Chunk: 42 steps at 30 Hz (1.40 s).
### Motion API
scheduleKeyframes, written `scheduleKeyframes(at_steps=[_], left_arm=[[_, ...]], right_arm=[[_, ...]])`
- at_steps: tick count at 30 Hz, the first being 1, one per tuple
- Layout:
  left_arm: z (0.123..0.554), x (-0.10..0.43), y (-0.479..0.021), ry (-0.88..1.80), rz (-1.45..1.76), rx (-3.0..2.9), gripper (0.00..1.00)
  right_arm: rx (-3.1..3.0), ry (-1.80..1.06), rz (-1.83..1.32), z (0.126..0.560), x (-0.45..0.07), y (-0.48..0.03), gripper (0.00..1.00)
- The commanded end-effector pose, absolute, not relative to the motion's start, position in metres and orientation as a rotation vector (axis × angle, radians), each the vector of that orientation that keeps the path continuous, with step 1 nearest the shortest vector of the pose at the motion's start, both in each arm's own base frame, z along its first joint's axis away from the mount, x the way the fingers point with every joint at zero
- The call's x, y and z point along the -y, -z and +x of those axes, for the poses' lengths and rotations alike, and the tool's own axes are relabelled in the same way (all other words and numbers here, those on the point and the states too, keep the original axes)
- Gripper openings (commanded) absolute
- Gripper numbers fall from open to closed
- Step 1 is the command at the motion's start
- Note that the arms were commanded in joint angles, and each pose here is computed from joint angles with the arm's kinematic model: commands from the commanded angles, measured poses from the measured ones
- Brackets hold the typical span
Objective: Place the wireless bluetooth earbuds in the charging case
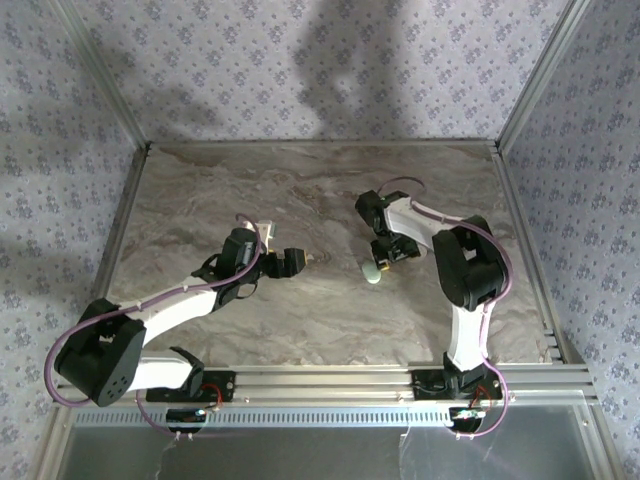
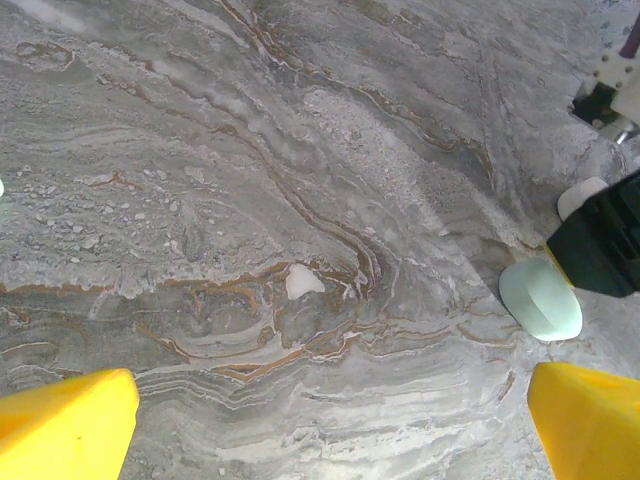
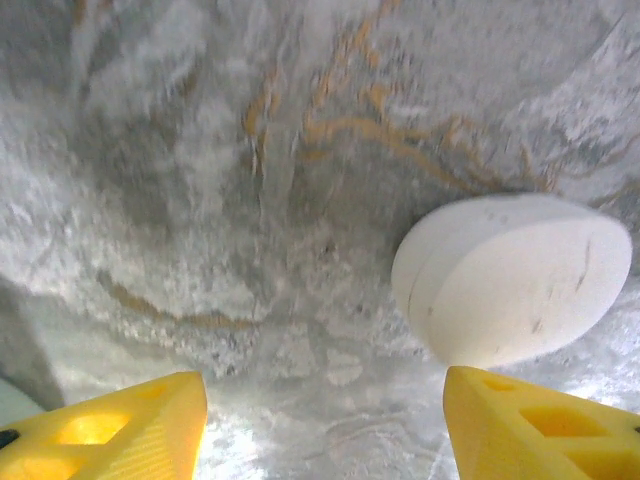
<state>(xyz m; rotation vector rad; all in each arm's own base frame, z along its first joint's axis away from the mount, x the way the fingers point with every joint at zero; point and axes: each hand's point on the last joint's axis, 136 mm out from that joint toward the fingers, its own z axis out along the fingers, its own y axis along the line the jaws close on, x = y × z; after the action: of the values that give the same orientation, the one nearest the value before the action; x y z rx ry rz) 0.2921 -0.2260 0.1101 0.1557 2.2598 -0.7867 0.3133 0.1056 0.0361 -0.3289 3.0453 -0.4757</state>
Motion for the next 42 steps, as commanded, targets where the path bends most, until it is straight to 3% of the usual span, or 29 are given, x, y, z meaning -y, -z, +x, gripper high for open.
scheduleKeyframes(at_steps=[1, 7, 14, 26, 33, 42], left_arm=[[0.292, 0.229, -0.111, 0.809, 0.170, -2.250, 1.00], [0.292, 0.229, -0.111, 0.812, 0.169, -2.252, 1.00], [0.292, 0.236, -0.108, 0.849, 0.174, -2.263, 1.00], [0.292, 0.234, -0.108, 0.840, 0.175, -2.261, 1.00], [0.292, 0.234, -0.108, 0.840, 0.175, -2.260, 1.00], [0.292, 0.235, -0.108, 0.841, 0.176, -2.260, 1.00]], right_arm=[[-3.028, 0.445, -0.266, 0.304, -0.104, -0.046, 0.66], [-2.889, 0.248, -0.189, 0.306, -0.117, -0.084, 0.70], [-2.848, -0.172, -0.393, 0.298, -0.166, -0.081, 0.75], [-2.937, -0.102, -0.572, 0.294, -0.174, -0.037, 0.68], [-2.952, -0.115, -0.576, 0.293, -0.176, -0.032, 0.64], [-2.946, -0.072, -0.555, 0.296, -0.172, -0.037, 0.65]])
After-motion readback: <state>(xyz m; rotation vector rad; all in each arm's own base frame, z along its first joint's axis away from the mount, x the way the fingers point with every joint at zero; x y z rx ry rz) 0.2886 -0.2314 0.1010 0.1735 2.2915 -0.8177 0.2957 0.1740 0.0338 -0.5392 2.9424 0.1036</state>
